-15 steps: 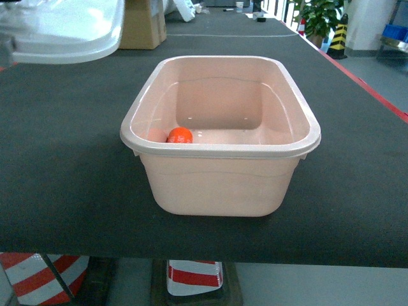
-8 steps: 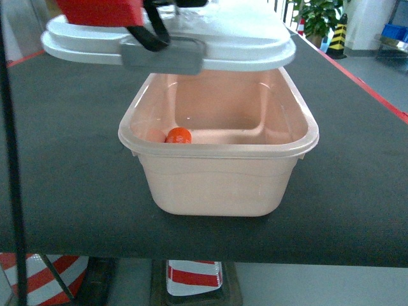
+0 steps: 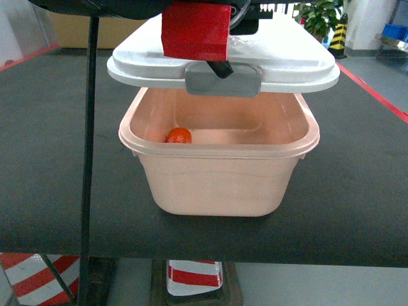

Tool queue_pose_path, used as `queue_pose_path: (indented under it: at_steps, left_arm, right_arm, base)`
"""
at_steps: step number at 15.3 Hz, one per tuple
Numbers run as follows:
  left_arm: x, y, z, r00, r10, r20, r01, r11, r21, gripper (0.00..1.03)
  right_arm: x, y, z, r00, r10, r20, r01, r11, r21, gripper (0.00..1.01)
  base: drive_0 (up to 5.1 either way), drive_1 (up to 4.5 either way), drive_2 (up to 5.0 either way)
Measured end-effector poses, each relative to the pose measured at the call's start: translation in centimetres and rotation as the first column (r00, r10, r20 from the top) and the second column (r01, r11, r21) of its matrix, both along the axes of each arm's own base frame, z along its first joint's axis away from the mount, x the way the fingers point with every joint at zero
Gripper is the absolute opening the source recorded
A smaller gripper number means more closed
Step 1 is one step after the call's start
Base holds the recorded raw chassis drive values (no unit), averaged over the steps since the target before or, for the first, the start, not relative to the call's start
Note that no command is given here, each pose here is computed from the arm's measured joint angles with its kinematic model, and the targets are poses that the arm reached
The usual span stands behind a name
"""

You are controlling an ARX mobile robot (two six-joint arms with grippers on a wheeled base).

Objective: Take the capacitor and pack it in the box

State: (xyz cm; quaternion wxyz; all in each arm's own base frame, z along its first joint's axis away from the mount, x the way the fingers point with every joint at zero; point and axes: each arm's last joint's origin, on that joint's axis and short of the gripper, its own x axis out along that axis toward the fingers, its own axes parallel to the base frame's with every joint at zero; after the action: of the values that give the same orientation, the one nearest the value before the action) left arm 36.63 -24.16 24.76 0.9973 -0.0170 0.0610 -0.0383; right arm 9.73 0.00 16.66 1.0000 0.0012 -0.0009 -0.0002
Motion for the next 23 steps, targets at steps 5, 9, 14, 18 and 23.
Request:
queue_pose_path:
  at_steps: [5,9,14,18,23]
  left_arm:
    - [0.9,-0.3,-2.7,0.999,0.009,-0.044,-0.009,0.9999,0.005,0.02]
    - [1.3,0.2,-4.4,0.995,0.027,-0.093,-0.025,0.9995,0.020,0.02]
    - [0.8,0.4,-5.2,0.995,-0.003,-0.103,0.005,0.9998,0.017,0.03]
    - [-0.6,0.7,-4.6,0.998,-0.036,-0.050,0.035,0.9993,-0.017,0.37]
    - [-9.5,8.0,0.8,0.934,-0.016,0.358,0.032,0.9988,-0.038,0.98]
  right_arm:
    - [0.0,0.0,0.0,1.000,0.000,0.000,0.000,1.0000,0.000,0.98]
    - [0.0,0.0,0.0,1.000,0.000,0.000,0.000,1.0000,0.000,0.98]
    - [0.0,0.0,0.0,1.000,0.000,0.000,0.000,1.0000,0.000,0.98]
    - [0.0,0.0,0.0,1.000,0.000,0.000,0.000,1.0000,0.000,0.98]
    - [0.0,0.0,0.0,1.000,0.000,0.000,0.000,1.0000,0.000,0.98]
  base:
    - [0.0,0.00,0.0]
    - [0.0,0.00,0.0]
    - [0.0,0.00,0.0]
    - [0.0,0.00,0.0]
    - [0.0,0.00,0.0]
